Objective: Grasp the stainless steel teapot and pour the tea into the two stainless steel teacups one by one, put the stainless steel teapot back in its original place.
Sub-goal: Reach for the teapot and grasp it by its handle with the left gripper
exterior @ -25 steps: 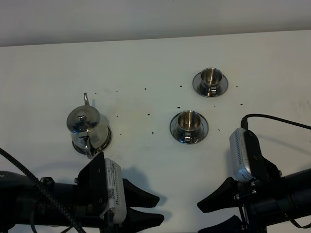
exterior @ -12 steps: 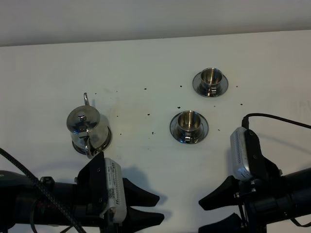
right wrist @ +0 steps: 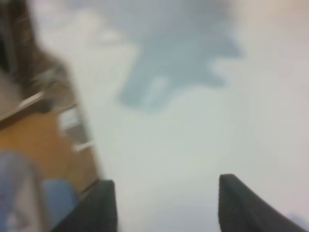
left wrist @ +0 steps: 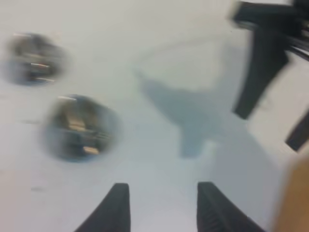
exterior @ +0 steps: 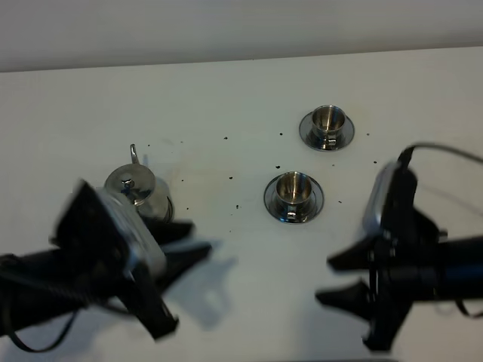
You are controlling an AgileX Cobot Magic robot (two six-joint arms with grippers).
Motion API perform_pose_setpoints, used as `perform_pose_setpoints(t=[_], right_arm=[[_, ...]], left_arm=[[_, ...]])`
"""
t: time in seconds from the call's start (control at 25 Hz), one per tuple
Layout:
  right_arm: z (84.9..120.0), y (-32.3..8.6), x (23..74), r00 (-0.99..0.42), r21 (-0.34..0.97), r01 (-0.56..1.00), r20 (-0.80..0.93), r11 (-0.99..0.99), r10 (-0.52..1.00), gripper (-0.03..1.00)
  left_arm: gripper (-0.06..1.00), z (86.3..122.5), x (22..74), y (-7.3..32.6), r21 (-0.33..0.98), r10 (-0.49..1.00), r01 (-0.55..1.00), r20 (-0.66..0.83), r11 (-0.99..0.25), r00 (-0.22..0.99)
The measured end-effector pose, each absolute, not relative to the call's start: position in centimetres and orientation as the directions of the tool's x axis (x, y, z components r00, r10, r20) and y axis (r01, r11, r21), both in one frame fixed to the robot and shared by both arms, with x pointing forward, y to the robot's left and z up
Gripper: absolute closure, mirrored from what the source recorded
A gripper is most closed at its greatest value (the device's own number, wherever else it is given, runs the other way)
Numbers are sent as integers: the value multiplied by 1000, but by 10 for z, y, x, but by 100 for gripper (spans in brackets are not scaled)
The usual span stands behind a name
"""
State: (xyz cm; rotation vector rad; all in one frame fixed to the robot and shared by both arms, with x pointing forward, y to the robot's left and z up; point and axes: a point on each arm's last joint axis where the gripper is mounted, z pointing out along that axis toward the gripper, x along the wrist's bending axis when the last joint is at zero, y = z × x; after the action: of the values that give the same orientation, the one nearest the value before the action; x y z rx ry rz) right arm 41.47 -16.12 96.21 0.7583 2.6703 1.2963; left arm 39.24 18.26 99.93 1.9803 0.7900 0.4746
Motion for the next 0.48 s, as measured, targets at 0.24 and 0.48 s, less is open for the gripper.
perform_pose_setpoints(t=[0.24,0.48], right_arm=[[995,-158,444,-807,764,436,98,476,582,51],[1032,-157,461,-743,661,554,118,506,659,51]], left_arm=[[58,1026,411,200,893,893,412,-28,-179,449],[58,1049,431,213,910,977,406,-6,-82,211]])
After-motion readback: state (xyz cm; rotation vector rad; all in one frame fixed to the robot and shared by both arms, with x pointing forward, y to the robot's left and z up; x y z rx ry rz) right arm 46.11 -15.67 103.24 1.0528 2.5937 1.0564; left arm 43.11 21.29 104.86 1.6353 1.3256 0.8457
